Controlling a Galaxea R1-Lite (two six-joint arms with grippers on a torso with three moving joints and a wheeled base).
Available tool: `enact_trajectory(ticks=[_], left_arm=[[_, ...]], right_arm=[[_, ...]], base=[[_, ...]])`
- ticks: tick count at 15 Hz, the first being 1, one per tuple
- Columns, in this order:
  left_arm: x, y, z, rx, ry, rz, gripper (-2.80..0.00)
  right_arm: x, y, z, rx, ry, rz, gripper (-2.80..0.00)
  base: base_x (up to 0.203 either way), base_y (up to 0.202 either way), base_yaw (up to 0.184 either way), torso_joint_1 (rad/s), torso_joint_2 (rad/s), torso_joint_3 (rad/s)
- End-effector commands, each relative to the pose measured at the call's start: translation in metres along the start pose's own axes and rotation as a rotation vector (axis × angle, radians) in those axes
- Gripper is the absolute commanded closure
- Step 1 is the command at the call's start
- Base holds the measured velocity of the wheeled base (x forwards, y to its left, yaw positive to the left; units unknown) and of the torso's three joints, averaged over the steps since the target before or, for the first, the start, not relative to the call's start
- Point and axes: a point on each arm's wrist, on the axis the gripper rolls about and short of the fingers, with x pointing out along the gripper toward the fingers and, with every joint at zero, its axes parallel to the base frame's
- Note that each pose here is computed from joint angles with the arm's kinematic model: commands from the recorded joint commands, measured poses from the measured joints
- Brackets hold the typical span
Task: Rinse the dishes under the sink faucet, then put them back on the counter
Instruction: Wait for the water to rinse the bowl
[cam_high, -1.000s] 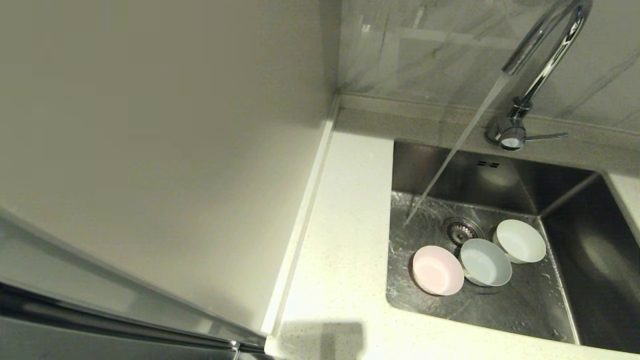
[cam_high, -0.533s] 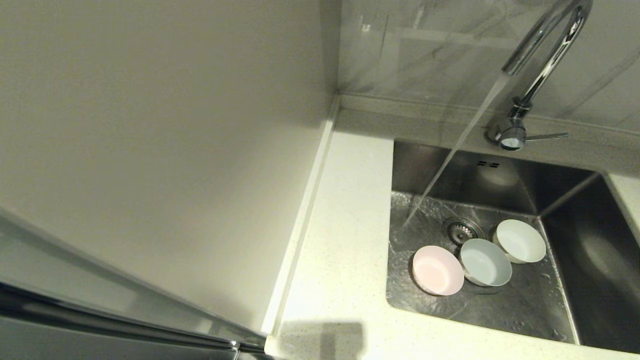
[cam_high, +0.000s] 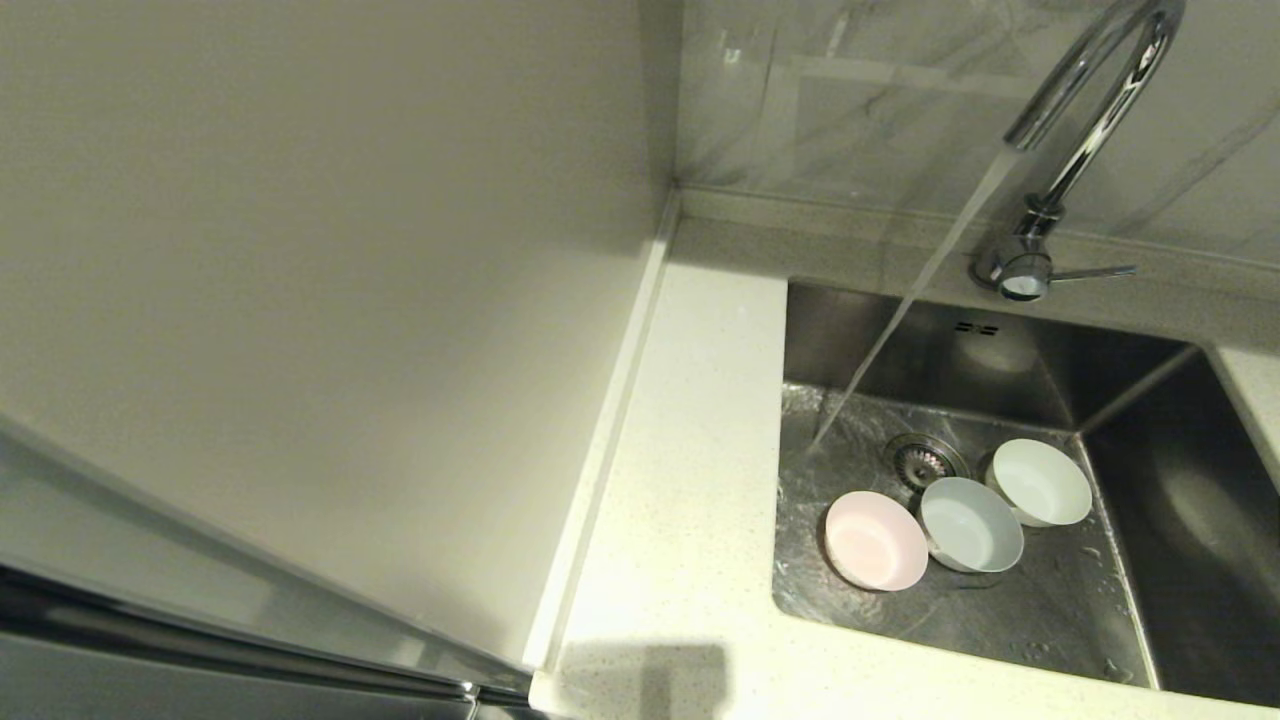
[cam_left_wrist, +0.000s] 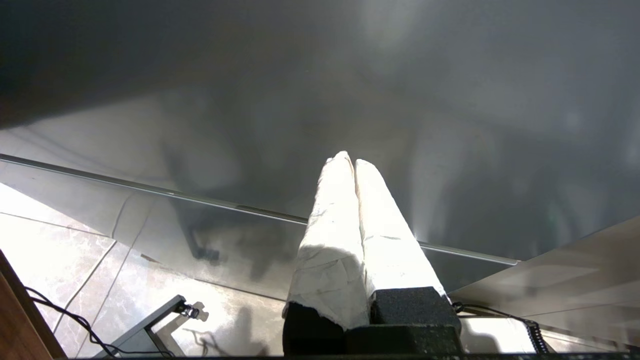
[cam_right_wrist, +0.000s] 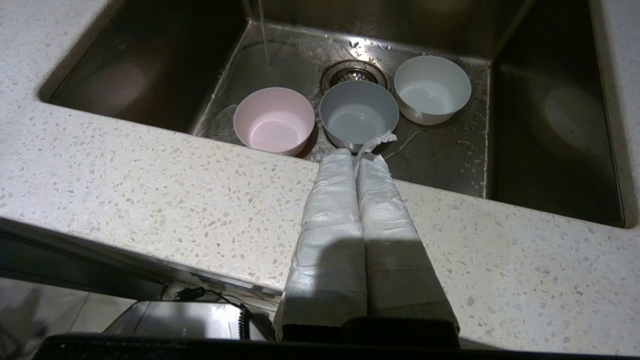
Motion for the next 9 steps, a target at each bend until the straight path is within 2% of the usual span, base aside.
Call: enact_trajectory(ticks=[1, 9], left_arm=[[-0.0002, 0.0, 0.0, -0.001, -0.003, -0.001, 0.0], [-0.0002, 0.0, 0.0, -0.001, -0.003, 0.0, 0.0]], right_arm=[[0.0001, 0.0, 0.0001, 0.0, 0.0, 0.0, 0.0], [0.0001, 0.0, -0.0001, 0.0, 0.002, 0.0, 0.0]], base=[[0.0, 0.0, 0.0, 0.0, 0.0, 0.0], [0.0, 0.0, 0.0, 0.0, 0.0, 0.0]])
